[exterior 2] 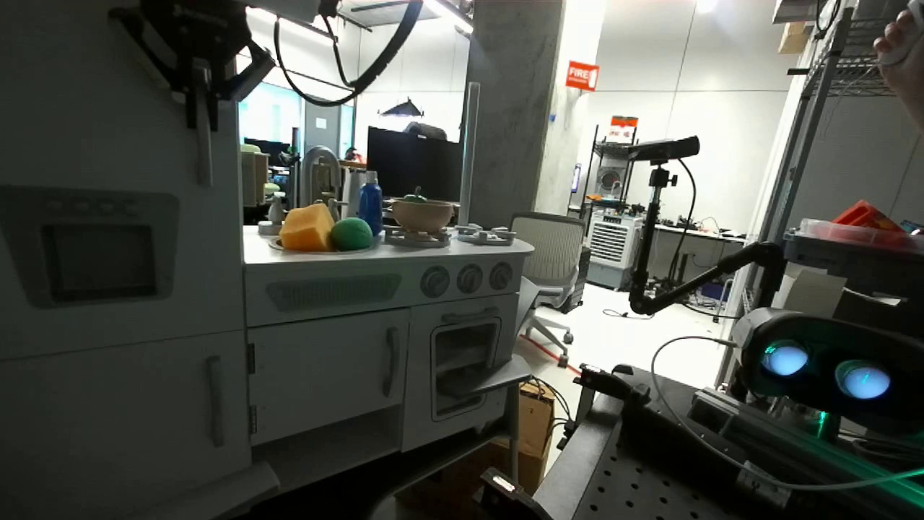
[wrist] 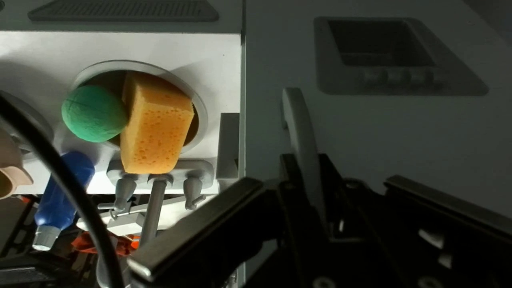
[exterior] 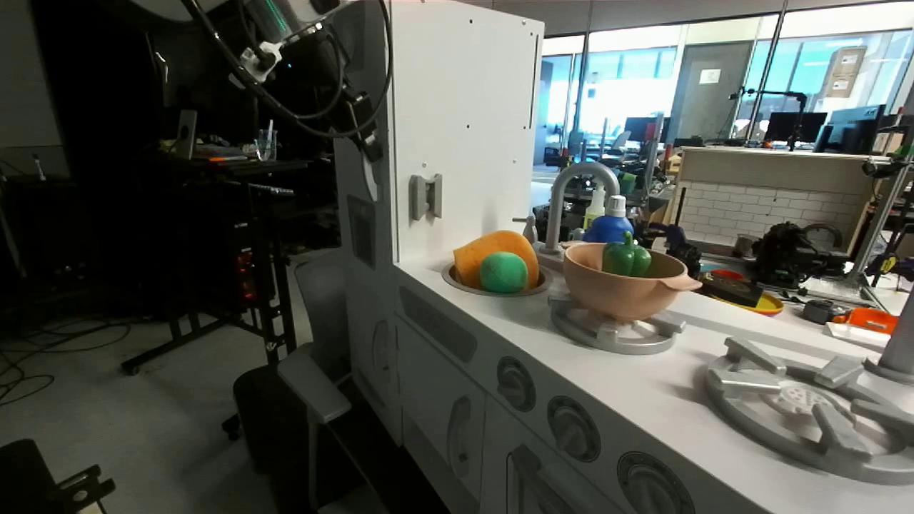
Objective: Open the top cabinet on the left, place the green pear and yellow sponge on the bottom shelf of the open cabinet
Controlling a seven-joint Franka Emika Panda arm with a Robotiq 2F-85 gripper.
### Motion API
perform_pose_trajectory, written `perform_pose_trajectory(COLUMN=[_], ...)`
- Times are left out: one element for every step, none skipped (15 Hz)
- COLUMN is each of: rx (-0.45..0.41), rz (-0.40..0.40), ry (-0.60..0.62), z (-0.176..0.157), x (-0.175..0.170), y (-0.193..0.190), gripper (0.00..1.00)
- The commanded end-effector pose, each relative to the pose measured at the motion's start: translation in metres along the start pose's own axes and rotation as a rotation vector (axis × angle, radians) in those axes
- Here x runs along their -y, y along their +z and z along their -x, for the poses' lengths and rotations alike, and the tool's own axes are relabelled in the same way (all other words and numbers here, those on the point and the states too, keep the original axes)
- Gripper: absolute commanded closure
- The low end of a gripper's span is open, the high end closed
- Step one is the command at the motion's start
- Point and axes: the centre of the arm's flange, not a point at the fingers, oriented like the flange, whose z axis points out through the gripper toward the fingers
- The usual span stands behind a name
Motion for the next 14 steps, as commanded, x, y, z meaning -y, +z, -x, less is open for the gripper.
perform_pose_trajectory(rx=[-0.010, -0.001, 0.012, 0.027, 0.032, 0.039, 0.045, 0.052, 0.061, 0.066, 0.068, 0.071, 0.072, 0.073], rz=[0.024, 0.030, 0.032, 0.037, 0.042, 0.049, 0.056, 0.059, 0.062, 0.068, 0.071, 0.076, 0.081, 0.084], ry=[0.082, 0.098, 0.111, 0.118, 0.128, 0.138, 0.146, 0.153, 0.155, 0.160, 0.166, 0.168, 0.172, 0.179], z=[-0.003, -0.002, 0.000, 0.002, 0.005, 0.008, 0.010, 0.015, 0.019, 0.026, 0.032, 0.038, 0.044, 0.050], x=[0.005, 0.004, 0.003, 0.007, 0.006, 0.009, 0.011, 0.013, 0.015, 0.020, 0.023, 0.027, 0.030, 0.033], y=[0.000, 0.000, 0.001, -0.002, -0.002, -0.003, -0.004, -0.004, -0.005, -0.006, -0.007, -0.009, -0.011, -0.013], gripper=[0.97, 0.96, 0.96, 0.96, 0.96, 0.96, 0.96, 0.96, 0.96, 0.96, 0.96, 0.96, 0.96, 0.96])
